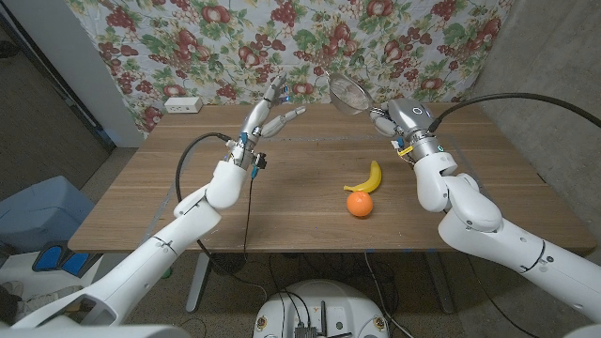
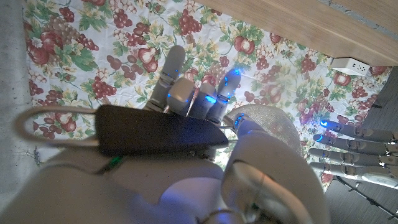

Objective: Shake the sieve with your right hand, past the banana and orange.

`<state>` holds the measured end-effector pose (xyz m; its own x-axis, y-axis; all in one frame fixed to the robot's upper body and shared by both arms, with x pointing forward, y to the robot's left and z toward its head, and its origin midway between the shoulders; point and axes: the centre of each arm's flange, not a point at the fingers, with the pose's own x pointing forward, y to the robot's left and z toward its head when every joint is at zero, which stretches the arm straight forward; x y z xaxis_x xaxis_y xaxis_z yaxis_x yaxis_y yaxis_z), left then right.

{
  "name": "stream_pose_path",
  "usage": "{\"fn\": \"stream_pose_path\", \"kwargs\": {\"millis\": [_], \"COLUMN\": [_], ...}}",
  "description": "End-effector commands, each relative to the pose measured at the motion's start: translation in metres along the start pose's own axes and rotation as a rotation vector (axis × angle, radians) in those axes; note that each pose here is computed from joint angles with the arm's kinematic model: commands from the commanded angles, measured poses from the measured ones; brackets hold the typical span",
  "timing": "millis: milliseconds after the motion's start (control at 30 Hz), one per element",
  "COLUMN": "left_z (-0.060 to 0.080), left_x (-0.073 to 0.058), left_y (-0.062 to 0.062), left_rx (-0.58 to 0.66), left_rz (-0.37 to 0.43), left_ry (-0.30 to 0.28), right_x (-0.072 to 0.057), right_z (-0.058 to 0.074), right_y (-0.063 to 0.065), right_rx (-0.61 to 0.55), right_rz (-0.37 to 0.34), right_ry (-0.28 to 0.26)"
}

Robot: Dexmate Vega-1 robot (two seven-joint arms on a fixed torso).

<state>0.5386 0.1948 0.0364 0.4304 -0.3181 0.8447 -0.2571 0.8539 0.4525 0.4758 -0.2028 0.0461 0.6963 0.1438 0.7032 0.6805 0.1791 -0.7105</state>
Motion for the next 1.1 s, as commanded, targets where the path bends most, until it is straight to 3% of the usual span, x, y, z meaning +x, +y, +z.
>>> {"fn": "stream_pose_path", "kwargs": {"millis": [33, 700, 1100], "left_z": [-0.016, -0.032, -0.038], "left_x": [-0.013, -0.028, -0.032], "left_y": [0.004, 0.005, 0.007], "left_rx": [-0.203, -0.417, -0.484], "left_rz": [0.044, 0.124, 0.150], "left_ry": [0.045, 0.097, 0.110], "right_x": [0.000, -0.003, 0.002], "right_z": [-0.007, -0.022, -0.020], "right_y": [0.006, 0.010, 0.021], "right_rx": [0.001, 0.037, 0.021], "right_rz": [-0.012, -0.033, -0.014], "right_ry": [0.007, 0.011, -0.011]}}
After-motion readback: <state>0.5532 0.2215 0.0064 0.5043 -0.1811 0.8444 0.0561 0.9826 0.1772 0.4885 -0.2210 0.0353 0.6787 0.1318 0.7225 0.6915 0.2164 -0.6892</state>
